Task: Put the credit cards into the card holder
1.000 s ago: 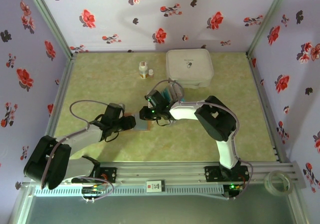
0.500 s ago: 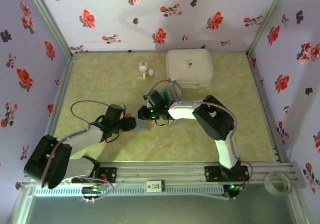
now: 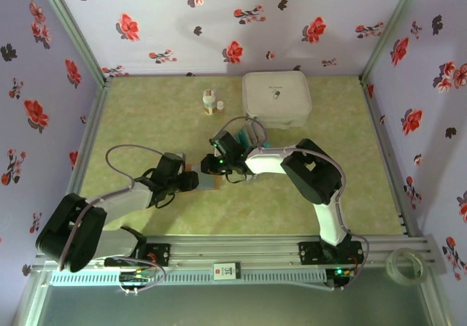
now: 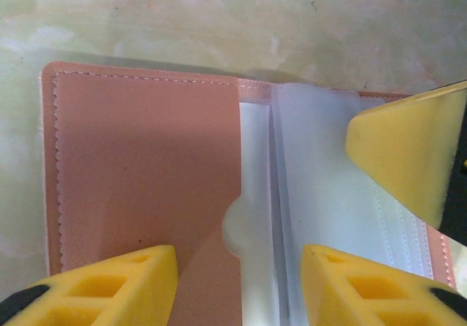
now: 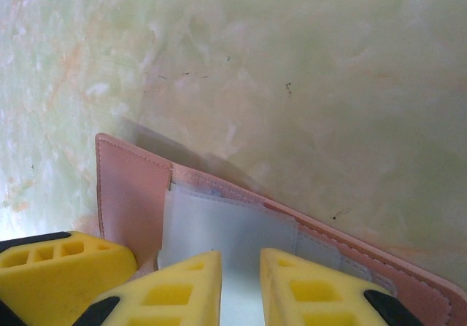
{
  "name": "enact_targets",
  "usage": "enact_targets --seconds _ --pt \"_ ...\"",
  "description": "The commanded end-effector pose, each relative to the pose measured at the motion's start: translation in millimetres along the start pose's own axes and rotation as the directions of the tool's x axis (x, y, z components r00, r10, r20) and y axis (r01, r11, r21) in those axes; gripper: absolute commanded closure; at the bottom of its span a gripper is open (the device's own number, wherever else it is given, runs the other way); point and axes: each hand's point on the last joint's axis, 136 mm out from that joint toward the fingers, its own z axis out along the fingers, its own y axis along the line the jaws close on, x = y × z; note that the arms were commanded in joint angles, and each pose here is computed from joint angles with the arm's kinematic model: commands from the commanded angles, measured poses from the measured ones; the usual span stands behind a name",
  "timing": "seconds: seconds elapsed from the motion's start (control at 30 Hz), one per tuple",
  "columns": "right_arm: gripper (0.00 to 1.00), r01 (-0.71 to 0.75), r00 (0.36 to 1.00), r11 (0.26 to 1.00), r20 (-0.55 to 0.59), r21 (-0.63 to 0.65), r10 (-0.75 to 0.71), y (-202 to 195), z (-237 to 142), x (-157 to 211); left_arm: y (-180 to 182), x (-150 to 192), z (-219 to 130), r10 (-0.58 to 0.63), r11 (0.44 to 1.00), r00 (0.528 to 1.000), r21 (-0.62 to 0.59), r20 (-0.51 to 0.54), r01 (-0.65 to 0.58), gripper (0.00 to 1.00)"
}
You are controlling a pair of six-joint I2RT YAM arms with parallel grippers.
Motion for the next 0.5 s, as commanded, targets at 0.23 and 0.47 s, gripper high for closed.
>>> enact_targets --seconds 0.23,0.47 --pt "0.74 -0.008 1.000 1.000 -0.004 -0.011 0.008 6 2 -1 16 28 14 0.044 0.993 0.992 -0.100 -0.114 -0.055 0.56" --pt "0.59 -0.006 0.999 1.000 0.036 -0.029 0.007 14 -16 -15 20 33 18 0.037 0.992 0.992 -0.118 -0.124 -0.052 0.60"
